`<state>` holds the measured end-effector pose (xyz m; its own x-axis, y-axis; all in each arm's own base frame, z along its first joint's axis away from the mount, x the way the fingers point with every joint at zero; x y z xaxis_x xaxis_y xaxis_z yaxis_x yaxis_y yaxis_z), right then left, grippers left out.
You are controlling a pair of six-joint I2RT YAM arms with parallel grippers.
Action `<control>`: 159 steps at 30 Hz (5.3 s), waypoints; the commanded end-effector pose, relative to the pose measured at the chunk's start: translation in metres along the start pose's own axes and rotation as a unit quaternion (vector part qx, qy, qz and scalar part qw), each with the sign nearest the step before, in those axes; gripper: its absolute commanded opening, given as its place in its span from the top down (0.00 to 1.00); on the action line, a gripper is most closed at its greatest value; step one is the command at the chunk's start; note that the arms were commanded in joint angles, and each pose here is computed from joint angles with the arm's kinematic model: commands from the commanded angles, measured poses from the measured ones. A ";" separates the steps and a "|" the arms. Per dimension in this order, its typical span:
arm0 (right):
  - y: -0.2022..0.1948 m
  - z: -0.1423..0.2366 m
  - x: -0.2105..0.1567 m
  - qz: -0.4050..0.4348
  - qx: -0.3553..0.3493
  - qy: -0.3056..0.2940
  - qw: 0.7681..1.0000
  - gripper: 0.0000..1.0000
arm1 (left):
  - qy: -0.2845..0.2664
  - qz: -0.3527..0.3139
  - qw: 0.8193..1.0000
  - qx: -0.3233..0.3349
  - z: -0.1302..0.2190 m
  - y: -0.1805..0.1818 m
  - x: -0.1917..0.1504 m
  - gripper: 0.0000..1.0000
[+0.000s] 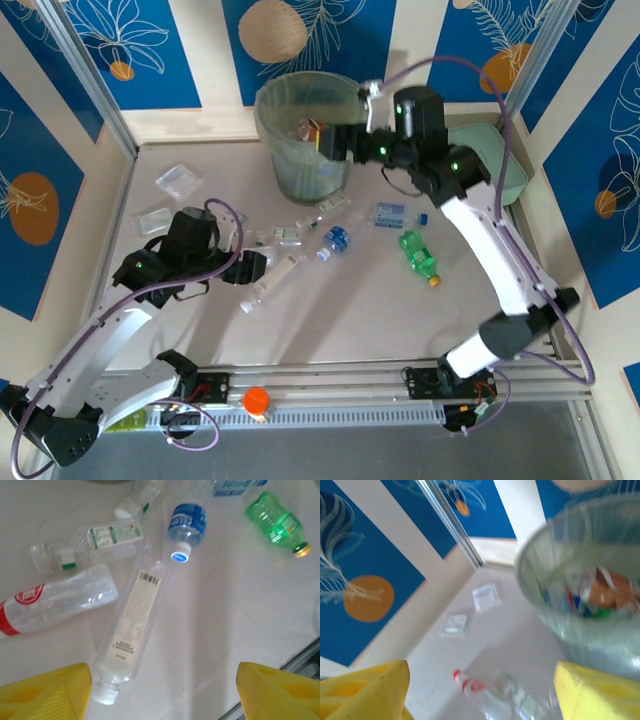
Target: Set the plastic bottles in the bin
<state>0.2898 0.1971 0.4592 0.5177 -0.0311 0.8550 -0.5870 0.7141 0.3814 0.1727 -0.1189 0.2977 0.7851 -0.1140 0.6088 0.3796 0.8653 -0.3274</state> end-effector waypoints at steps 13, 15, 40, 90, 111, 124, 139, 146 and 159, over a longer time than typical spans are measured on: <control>-0.111 0.049 -0.167 -0.077 -0.304 0.182 0.932 0.22 | 0.009 0.040 0.991 -0.125 -0.036 -0.026 -0.008 0.25; -0.123 0.045 -0.180 -0.099 -0.316 0.193 0.924 0.22 | -0.014 0.071 0.985 -0.155 -0.044 -0.028 -0.008 0.25; -0.234 -0.017 -0.247 -0.214 -0.328 0.354 0.849 0.10 | -0.054 0.101 0.975 -0.190 -0.070 -0.021 -0.018 0.25; -0.055 0.049 -0.040 -0.056 -0.048 -0.051 0.996 0.48 | -0.249 -0.026 0.967 -0.044 0.066 -0.024 0.027 0.25; -0.151 -0.132 0.095 -0.148 0.038 -0.086 0.985 0.48 | -0.227 -0.067 0.971 -0.020 0.034 -0.013 0.014 0.25; -0.175 -0.191 0.042 -0.151 0.014 -0.009 0.988 0.47 | -0.217 -0.068 0.974 -0.019 0.029 -0.012 0.015 0.24; -0.177 -0.184 0.047 -0.134 0.001 -0.016 0.991 0.24 | -0.218 -0.069 0.973 -0.017 0.031 -0.011 0.015 0.23; -0.161 -0.161 0.070 -0.120 0.018 -0.047 0.992 0.30 | -0.219 -0.068 0.973 -0.011 0.031 -0.010 0.015 0.23; -0.100 -0.071 0.095 -0.058 0.008 -0.049 0.997 0.51 | -0.199 -0.043 0.979 -0.016 0.035 -0.012 0.019 0.23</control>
<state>0.4889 0.1834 0.4252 0.5946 -0.2120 0.7756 -0.4776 0.6829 0.5528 0.1660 -0.1158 0.3278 0.4855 -0.0034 0.8743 0.4676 0.8460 -0.2563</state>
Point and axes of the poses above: each hand's point on the last joint's axis, 136 mm out from that joint toward the fingers, its own z axis back along the fingers, its own y axis along the line the jaws close on, x = y × z, the point moved 9 cm from there along z, back along the fingers, and after that the axes turned 3 degrees about z, right-handed, at the moved point
